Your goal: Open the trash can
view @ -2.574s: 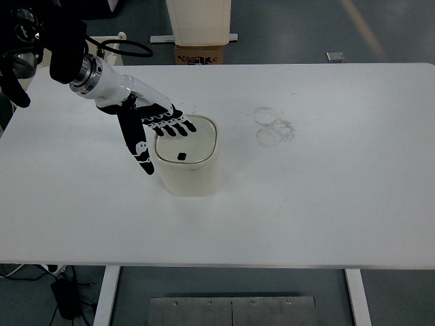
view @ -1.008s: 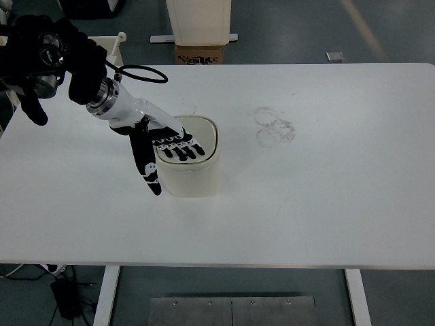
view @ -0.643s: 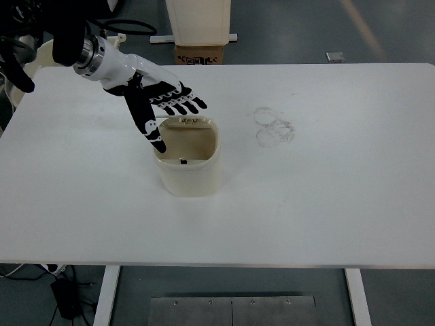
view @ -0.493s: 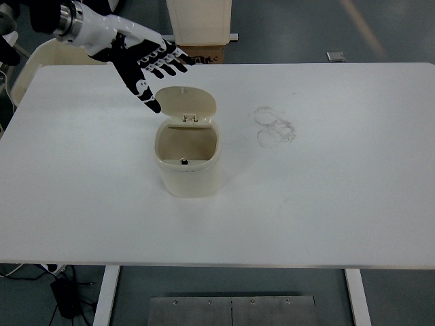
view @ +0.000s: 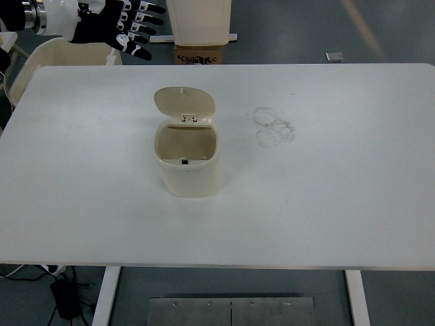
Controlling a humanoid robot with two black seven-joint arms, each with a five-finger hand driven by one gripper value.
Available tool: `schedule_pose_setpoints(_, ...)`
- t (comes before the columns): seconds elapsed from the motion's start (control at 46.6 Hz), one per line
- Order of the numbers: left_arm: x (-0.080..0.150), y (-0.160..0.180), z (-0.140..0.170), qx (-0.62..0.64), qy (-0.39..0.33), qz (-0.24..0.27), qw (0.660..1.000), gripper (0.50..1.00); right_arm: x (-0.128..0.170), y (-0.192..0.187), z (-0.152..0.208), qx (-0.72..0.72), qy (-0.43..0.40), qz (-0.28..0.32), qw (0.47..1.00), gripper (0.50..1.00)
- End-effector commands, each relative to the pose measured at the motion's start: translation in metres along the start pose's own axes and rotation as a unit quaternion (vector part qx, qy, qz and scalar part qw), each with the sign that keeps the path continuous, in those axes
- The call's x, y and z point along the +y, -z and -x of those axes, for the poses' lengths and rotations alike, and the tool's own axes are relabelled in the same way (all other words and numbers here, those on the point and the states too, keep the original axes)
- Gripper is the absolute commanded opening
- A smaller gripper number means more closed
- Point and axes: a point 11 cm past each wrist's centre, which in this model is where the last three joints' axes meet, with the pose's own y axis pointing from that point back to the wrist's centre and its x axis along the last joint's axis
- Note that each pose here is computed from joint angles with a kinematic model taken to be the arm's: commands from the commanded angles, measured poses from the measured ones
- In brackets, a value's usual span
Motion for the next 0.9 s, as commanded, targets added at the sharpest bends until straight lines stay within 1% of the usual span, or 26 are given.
schedule_pose_setpoints(0.0,0.006,-0.007,-0.008,0.035,-0.011,0.048,0.998,1.0,0.0,0.0,0.0,0.0,0.0,0.0,1.0,0.993)
schedule_pose_setpoints(0.129,0.016,-0.004,-0.024,0.079,-0.038,0.104,0.991,1.0,0.0,0.0,0.0,-0.001,0.0,0.0,1.0,0.993)
schedule_pose_setpoints(0.193,0.02,-0.004,-0.035,0.102,-0.076,0.135,0.983,1.0,0.0,-0.001,0.0,0.0,0.0,0.001,1.0,0.993)
schedule_pose_setpoints(0.257,0.018,0.0,-0.041,0.132,-0.106,0.171,0.971,1.0,0.0,0.0,0.0,0.0,0.0,0.0,1.0,0.993)
schedule_pose_setpoints(0.322,0.02,0.012,-0.047,0.165,-0.129,0.192,0.959,1.0,0.0,0.0,0.0,0.0,0.0,0.0,1.0,0.993)
schedule_pose_setpoints(0.429,0.022,0.028,-0.05,0.203,-0.138,0.203,0.948,1.0,0.0,0.0,0.0,0.0,0.0,0.0,1.0,0.993)
schedule_pose_setpoints(0.493,0.025,0.044,-0.057,0.234,-0.151,0.203,0.939,1.0,0.0,0.0,0.0,0.0,0.0,0.0,1.0,0.993)
schedule_pose_setpoints(0.665,0.02,0.088,-0.066,0.333,-0.18,0.214,0.901,1.0,0.0,0.0,0.0,0.0,0.0,-0.001,1.0,0.993)
schedule_pose_setpoints(0.729,0.019,0.098,-0.068,0.359,-0.188,0.221,0.887,1.0,0.0,0.001,0.0,-0.004,-0.001,-0.001,1.0,0.993)
schedule_pose_setpoints(0.815,0.017,0.113,-0.067,0.393,-0.193,0.232,0.869,1.0,0.0,0.001,0.0,-0.001,0.0,-0.001,1.0,0.993)
schedule_pose_setpoints(0.879,0.019,0.128,-0.065,0.408,-0.198,0.231,0.861,1.0,0.0,0.001,0.0,-0.001,0.0,-0.001,1.0,0.993)
